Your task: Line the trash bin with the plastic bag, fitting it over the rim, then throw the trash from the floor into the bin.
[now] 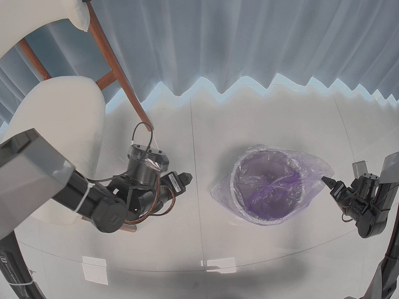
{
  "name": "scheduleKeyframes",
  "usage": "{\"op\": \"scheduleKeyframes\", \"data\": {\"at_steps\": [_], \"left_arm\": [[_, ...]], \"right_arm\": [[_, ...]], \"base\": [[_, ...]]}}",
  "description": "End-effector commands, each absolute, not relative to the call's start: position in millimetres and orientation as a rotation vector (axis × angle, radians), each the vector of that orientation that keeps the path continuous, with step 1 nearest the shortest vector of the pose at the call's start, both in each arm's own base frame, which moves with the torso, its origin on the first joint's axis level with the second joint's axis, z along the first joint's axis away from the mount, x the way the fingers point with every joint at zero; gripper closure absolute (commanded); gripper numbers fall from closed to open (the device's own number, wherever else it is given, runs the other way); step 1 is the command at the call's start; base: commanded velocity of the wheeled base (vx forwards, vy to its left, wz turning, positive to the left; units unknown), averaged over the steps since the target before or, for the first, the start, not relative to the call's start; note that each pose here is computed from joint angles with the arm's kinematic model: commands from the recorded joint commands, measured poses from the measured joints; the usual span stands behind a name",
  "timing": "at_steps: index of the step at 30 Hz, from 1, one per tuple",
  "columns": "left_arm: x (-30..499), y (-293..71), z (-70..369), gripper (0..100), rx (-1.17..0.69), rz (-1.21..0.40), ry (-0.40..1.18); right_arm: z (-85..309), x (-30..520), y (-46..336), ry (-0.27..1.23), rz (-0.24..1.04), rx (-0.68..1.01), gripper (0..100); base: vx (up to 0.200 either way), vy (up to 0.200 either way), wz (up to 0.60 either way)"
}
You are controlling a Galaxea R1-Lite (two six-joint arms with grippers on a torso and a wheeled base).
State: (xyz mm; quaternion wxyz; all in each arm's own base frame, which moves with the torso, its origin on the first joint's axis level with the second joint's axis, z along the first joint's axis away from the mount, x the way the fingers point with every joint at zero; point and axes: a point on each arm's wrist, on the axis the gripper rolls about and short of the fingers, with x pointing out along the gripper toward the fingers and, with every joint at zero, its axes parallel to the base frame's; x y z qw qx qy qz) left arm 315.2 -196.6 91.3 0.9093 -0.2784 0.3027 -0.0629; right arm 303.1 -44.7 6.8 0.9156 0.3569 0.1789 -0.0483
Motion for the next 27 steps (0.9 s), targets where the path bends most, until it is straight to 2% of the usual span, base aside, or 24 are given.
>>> {"op": "scheduleKeyframes", "data": {"at_steps": [1,11,17,21,27], "left_arm": [[296,-178,130,0,-0.622,-0.161,0.537],[295,-151,154,0,-0.668,-0.127,0.455],[288,-144,157,0,-0.669,-0.117,0.449],[281,-141,156,0,-0.665,-0.114,0.458],[276,-138,156,0,-0.663,-0.113,0.462]], "right_arm": [[-20,318,-23,0.437,-0.052,0.722,0],[-53,361,13,0.42,-0.011,0.677,0],[-68,381,19,0.436,-0.001,0.674,0],[-67,394,20,0.433,0.0,0.675,0],[-54,378,36,0.478,0.034,0.676,0]], "base": [[0.0,0.0,0.0],[0.0,0.0,0.0],[0.0,0.0,0.0],[0.0,0.0,0.0],[0.0,0.0,0.0]]}}
